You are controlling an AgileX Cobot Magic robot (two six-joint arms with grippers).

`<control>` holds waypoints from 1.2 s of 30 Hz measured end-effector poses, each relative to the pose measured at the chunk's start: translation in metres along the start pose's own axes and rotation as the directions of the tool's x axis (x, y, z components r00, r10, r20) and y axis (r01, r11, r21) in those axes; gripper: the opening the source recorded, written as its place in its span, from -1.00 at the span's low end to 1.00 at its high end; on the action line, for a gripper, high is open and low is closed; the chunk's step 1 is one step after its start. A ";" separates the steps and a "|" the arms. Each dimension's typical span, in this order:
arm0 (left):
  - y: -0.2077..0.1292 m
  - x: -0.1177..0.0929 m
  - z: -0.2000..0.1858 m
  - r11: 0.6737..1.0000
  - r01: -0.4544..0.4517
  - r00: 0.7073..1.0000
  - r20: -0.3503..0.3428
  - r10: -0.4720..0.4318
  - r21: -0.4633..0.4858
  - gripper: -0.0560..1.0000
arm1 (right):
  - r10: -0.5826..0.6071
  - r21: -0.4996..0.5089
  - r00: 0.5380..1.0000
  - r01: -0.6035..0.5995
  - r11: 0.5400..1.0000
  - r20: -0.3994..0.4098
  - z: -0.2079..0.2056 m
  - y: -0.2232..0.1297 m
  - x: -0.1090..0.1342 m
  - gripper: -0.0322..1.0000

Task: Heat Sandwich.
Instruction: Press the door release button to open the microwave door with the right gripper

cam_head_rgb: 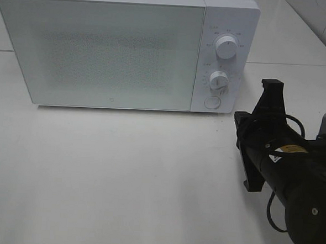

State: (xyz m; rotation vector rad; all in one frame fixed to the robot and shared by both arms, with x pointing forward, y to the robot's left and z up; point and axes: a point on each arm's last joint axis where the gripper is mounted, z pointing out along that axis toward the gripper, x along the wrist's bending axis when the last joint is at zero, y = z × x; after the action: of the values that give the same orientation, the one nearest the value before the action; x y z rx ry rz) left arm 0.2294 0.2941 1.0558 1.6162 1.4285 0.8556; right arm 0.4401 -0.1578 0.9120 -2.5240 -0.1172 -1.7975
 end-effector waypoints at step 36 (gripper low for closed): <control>0.000 0.000 0.000 1.000 0.000 1.000 0.000 0.000 0.000 0.98 | 0.022 0.015 0.992 -0.024 1.000 0.121 0.093 -0.014 -0.007 -0.92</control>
State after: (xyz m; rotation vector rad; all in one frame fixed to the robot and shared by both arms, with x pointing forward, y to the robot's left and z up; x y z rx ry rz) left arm 0.2294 0.2941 1.0558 1.6162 1.4285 0.8556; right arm 0.5243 -0.1372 0.8750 -2.6108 -0.1054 -1.6288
